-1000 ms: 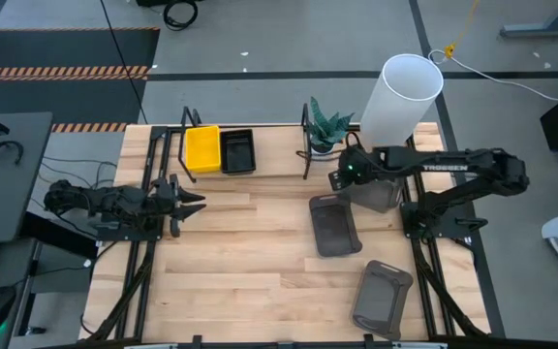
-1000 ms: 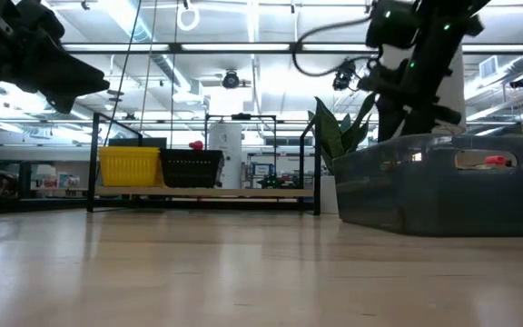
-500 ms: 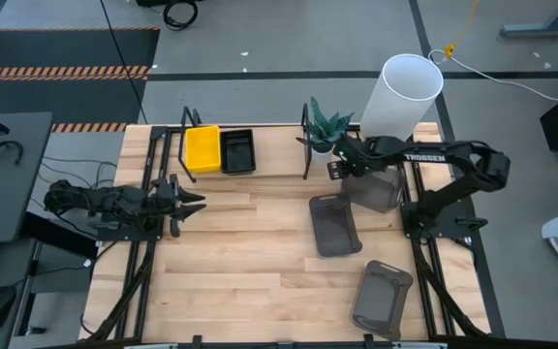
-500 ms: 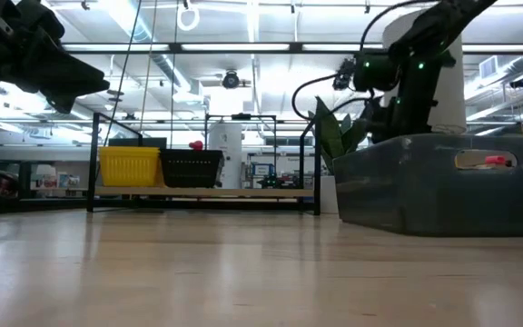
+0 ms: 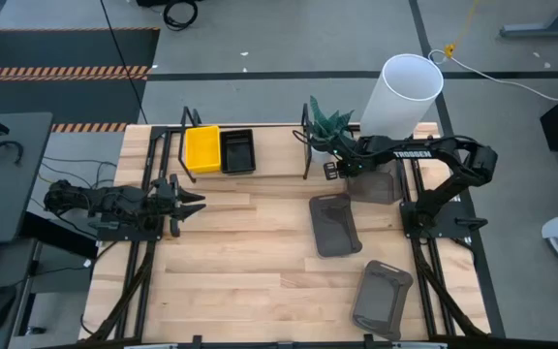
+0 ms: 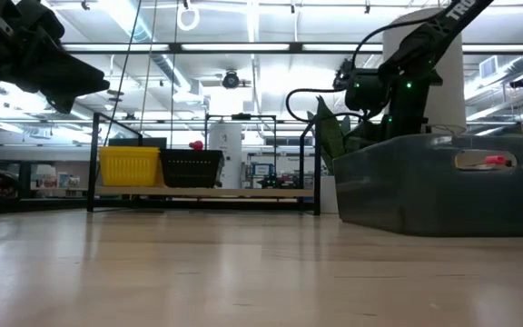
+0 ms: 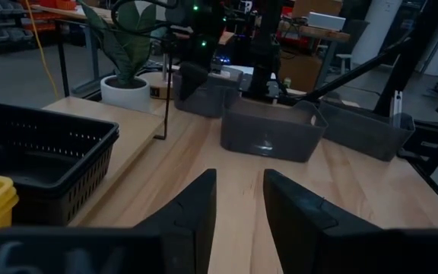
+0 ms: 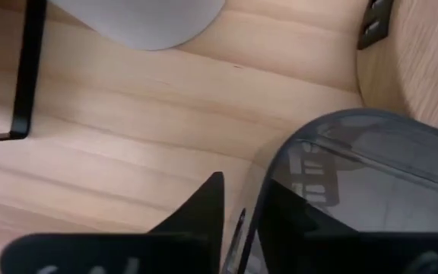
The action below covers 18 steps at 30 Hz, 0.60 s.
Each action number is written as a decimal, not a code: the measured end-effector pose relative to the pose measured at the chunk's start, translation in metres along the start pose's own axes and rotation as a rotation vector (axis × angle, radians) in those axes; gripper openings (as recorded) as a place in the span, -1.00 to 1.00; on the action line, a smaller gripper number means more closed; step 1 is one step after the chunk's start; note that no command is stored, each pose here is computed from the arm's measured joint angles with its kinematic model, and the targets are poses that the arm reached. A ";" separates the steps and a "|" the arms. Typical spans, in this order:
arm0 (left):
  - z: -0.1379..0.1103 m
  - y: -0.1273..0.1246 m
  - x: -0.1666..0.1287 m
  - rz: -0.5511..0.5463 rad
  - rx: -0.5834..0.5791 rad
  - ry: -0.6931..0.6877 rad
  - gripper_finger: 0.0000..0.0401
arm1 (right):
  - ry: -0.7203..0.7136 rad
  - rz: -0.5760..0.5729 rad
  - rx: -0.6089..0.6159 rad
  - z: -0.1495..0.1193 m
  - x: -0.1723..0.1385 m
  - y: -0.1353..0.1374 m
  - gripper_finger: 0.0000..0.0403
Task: Stack baskets on shelf by color
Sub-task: Stack the top right black transparent bin on the middle black transparent bin
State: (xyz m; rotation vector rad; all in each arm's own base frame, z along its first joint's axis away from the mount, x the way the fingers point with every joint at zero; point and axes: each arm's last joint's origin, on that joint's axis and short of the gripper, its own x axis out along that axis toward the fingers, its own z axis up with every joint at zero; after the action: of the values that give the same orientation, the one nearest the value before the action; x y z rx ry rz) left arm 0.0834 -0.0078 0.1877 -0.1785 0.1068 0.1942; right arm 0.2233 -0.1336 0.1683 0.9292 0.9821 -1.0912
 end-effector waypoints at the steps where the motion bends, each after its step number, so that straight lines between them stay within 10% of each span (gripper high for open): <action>1: 0.000 0.000 0.000 0.000 0.000 0.000 -0.42 | 0.001 -0.002 0.001 0.000 0.000 0.000 -0.68; 18: 0.000 0.000 0.000 0.000 0.000 0.000 -0.42 | -0.010 0.016 0.027 -0.011 -0.025 -0.003 -0.95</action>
State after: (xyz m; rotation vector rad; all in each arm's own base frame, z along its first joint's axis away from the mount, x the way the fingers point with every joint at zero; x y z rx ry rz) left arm 0.0833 -0.0078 0.1878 -0.1786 0.1066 0.1943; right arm 0.2149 -0.1176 0.1882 0.9516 0.9516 -1.0970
